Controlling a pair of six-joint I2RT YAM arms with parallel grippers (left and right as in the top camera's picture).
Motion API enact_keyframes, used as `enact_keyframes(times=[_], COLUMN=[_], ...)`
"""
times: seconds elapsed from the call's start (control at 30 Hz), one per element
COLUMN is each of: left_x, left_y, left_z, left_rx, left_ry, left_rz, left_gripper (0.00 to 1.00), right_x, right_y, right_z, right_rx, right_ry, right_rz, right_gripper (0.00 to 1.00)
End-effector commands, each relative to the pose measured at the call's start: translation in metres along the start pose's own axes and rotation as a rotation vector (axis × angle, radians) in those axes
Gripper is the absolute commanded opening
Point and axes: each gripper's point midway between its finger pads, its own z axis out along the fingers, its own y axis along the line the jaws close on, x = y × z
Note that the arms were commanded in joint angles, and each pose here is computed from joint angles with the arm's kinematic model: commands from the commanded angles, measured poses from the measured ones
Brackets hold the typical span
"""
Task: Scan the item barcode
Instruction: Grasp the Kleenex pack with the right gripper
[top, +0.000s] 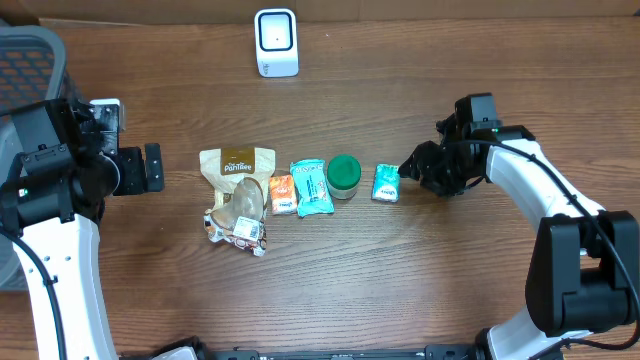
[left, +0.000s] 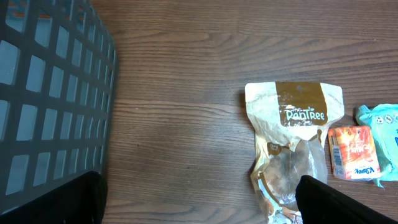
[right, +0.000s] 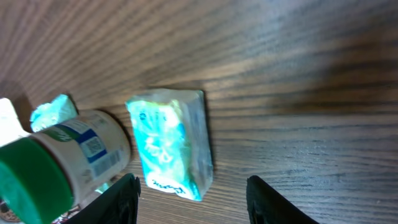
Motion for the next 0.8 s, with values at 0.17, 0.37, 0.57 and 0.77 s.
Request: enact_keyframes(times=[0.17,0.37,0.57,0.77], left_x=[-0.004,-0.004,-0.004,-0.004], left_y=[0.001,0.001,0.001,0.001], left_z=[-0.003,-0.003,-0.003,-0.003], left_rx=[-0.006,-0.006,-0.006,-0.006], left_ry=[-0.011,-0.011,-0.011,-0.011], left_rz=[-0.017,-0.017,-0.017,-0.017], left_gripper=[0.99,1.00,1.00,1.00], right_x=[0.003,0.003,0.005,0.006], right_y=[0.001,0.011,0.015,0.007], right_z=[0.007,0.012,0.023,0.035], right_rx=[-0.019,-0.022,0.004,0.023], right_ry=[0.002,-0.010,-0.012,0.011], right_rz=[-0.012,-0.052,-0.080,-0.067], right_gripper=[0.53,0.53,0.53,0.49])
